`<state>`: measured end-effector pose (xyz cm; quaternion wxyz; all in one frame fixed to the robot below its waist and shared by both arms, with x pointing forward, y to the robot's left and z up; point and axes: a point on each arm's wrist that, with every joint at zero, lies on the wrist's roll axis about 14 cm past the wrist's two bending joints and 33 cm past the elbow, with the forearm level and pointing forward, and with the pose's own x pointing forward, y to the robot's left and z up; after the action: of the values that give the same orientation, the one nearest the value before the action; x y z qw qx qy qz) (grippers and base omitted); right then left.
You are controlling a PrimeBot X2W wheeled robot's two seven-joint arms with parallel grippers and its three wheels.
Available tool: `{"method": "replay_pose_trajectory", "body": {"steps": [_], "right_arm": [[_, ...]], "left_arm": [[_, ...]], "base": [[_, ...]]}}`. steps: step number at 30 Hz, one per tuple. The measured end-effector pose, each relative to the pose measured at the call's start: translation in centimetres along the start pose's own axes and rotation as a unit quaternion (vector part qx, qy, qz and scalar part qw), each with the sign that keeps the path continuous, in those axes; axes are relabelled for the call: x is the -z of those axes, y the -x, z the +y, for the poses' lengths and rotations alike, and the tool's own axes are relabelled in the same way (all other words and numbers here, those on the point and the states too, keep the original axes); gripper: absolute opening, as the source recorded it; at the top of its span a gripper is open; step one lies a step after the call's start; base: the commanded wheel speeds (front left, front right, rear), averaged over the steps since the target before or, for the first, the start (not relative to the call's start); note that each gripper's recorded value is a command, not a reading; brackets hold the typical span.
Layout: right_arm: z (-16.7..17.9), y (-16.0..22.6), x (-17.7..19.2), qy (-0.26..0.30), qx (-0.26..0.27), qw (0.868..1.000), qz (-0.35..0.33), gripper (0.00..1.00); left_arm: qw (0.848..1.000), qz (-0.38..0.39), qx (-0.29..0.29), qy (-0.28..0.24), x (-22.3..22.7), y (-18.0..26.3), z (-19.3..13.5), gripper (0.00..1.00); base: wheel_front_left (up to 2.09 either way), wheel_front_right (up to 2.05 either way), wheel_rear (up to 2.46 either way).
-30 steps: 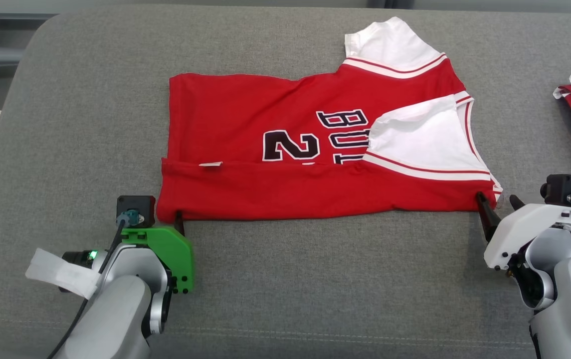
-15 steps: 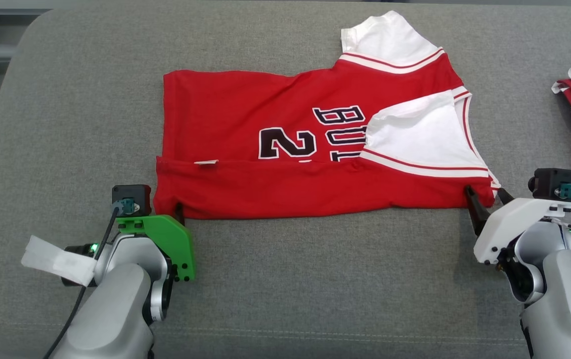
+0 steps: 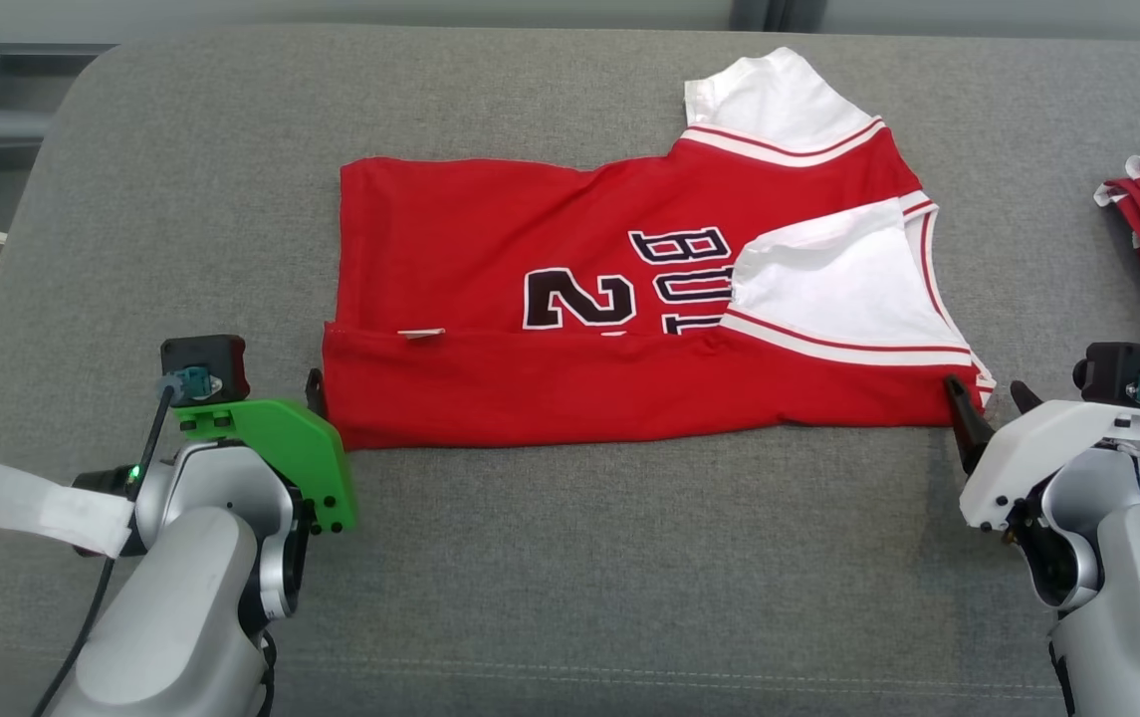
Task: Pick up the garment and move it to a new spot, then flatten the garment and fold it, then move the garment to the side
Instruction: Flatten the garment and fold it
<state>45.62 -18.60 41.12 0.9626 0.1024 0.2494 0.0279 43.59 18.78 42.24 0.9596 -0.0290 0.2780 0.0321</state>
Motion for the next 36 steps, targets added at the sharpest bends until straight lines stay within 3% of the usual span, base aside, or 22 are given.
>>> {"method": "replay_pose_trajectory", "body": {"steps": [11, 19, 20, 21, 22, 24, 25, 26, 27, 30, 31, 32, 33, 35, 36], "right_arm": [[0.2, -0.1, 0.2, 0.003, -0.003, 1.0, 0.0, 1.0], [0.2, -0.4, 0.6, 0.004, -0.006, 1.0, 0.004, 1.0], [0.2, -0.5, 0.6, 0.004, -0.007, 1.0, 0.005, 0.97], [0.3, -0.6, 0.7, 0.005, -0.008, 1.0, 0.007, 0.7], [0.3, -0.6, 0.8, 0.006, -0.008, 1.0, 0.01, 0.7], [0.3, -0.7, 1.0, 0.005, -0.008, 1.0, 0.015, 0.48], [0.2, -0.8, 1.2, 0.004, -0.007, 1.0, 0.021, 0.47], [0.2, -0.8, 1.5, 0.004, -0.007, 1.0, 0.026, 0.48], [0.1, -0.8, 1.5, 0.005, -0.007, 1.0, 0.028, 0.58], [0.0, -0.9, 1.6, 0.004, -0.005, 1.0, 0.029, 0.81], [0.0, -0.9, 1.7, 0.004, -0.005, 1.0, 0.03, 0.79], [0.0, -1.0, 1.7, 0.003, -0.004, 0.999, 0.032, 0.76], [0.0, -1.0, 1.9, 0.003, -0.004, 0.999, 0.035, 0.58], [0.1, -1.2, 2.0, 0.006, -0.005, 0.999, 0.04, 0.25], [0.2, -1.2, 2.1, 0.008, -0.006, 0.999, 0.041, 0.0]], "left_arm": [[0.997, 0.064, 0.018, -0.029, 3.8, -1.1, -2.0, 1.0], [0.995, 0.09, 0.013, -0.041, 5.6, -1.9, -1.5, 1.0], [0.995, 0.092, 0.013, -0.04, 5.6, -1.9, -1.5, 1.0], [0.995, 0.091, 0.014, -0.04, 5.7, -2.0, -1.5, 0.96], [0.995, 0.093, 0.013, -0.039, 5.8, -2.0, -1.5, 0.96], [0.995, 0.097, 0.014, -0.036, 6.0, -2.0, -1.5, 0.91], [0.995, 0.097, 0.015, -0.036, 6.0, -1.9, -1.5, 0.91], [0.994, 0.097, 0.016, -0.036, 6.1, -1.9, -1.5, 0.93], [0.994, 0.098, 0.016, -0.036, 6.2, -1.9, -1.5, 0.98], [0.994, 0.1, 0.018, -0.038, 6.5, -1.9, -1.6, 1.0], [0.994, 0.1, 0.019, -0.039, 6.5, -1.9, -1.6, 1.0], [0.994, 0.1, 0.019, -0.039, 6.5, -2.0, -1.5, 1.0], [0.994, 0.1, 0.02, -0.041, 6.5, -2.0, -1.5, 1.0], [0.993, 0.105, 0.021, -0.04, 6.8, -2.1, -1.6, 0.83], [0.993, 0.105, 0.024, -0.041, 6.9, -2.1, -1.7, 0.32]], "base": [[0.0, 0.0, 0.0], [0.0, 0.0, 0.0], [0.0, 0.0, 0.0], [0.0, 0.0, 0.0], [0.0, 0.0, 0.0], [0.0, 0.0, 0.0], [0.0, 0.0, 0.0], [0.0, 0.0, 0.0], [0.0, 0.0, 0.0], [0.0, 0.0, 0.0], [0.0, 0.0, 0.0], [0.0, 0.0, 0.0], [0.0, 0.0, 0.0], [0.0, 0.0, 0.0], [0.0, 0.0, 0.0]]}}
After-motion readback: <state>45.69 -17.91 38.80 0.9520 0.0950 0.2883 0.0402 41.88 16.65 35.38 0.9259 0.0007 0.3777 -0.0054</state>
